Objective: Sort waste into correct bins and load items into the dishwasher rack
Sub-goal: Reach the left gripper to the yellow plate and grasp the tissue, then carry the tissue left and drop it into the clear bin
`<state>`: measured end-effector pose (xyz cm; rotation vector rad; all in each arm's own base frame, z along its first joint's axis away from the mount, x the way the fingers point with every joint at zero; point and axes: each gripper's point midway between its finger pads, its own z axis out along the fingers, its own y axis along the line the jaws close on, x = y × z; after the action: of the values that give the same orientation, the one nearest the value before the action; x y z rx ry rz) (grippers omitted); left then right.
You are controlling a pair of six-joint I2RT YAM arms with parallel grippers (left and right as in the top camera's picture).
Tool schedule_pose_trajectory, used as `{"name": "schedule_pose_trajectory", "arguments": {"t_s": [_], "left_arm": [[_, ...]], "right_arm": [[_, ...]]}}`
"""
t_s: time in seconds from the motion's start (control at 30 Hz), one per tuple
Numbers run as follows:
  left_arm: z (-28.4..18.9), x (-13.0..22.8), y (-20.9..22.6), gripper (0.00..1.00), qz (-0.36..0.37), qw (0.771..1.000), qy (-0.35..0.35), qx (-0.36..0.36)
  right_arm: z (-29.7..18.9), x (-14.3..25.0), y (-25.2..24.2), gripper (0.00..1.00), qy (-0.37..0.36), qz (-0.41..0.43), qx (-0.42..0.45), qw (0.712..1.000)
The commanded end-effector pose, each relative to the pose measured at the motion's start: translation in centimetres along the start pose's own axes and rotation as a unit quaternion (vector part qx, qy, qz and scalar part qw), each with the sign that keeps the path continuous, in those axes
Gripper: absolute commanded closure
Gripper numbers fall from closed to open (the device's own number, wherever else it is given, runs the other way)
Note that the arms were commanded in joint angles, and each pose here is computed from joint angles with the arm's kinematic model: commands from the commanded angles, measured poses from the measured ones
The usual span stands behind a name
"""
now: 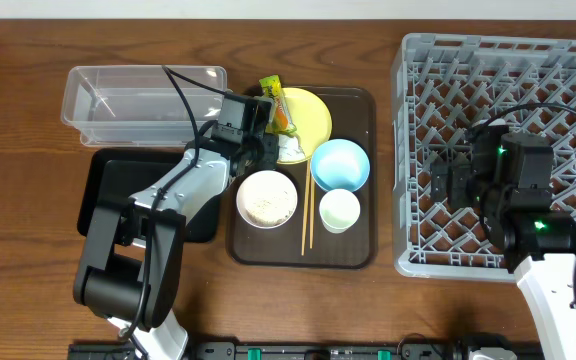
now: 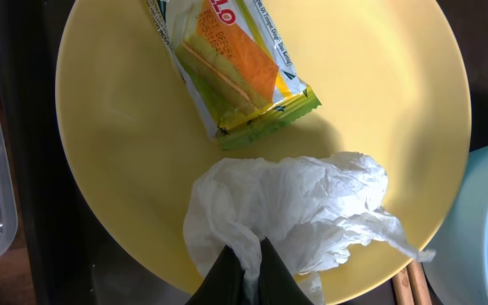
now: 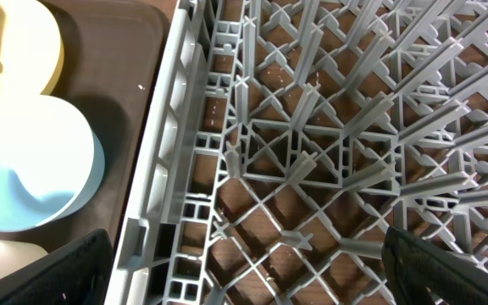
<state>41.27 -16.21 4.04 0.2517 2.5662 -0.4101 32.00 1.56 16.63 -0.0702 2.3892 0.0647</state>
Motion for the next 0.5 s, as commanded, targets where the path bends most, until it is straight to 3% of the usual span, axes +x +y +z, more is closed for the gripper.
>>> {"name": "schedule_pose_trajectory", "arguments": {"t_s": [0.0,0.23,0.47], "left_arm": [[-0.8,-1.6,-0.3,0.94,0.006,1.0,-0.021,0.0],[-6.2,-5.8,0.2,0.94,0.006,0.995,-0.101,-0.017],[-13.2,-10.2,5.5,0.94,-0.03,0.974,-0.206,-0.092]], "right_arm": [[-0.4,-0.8,0.3,0.01,-0.009,0.004,-0.006,1.0],[-0.4,-0.8,0.3,0.01,-0.009,0.004,-0.003,1.0],[-0.4,-0.8,0.3,0.01,-0.01,0.004,-0.003,1.0]]}}
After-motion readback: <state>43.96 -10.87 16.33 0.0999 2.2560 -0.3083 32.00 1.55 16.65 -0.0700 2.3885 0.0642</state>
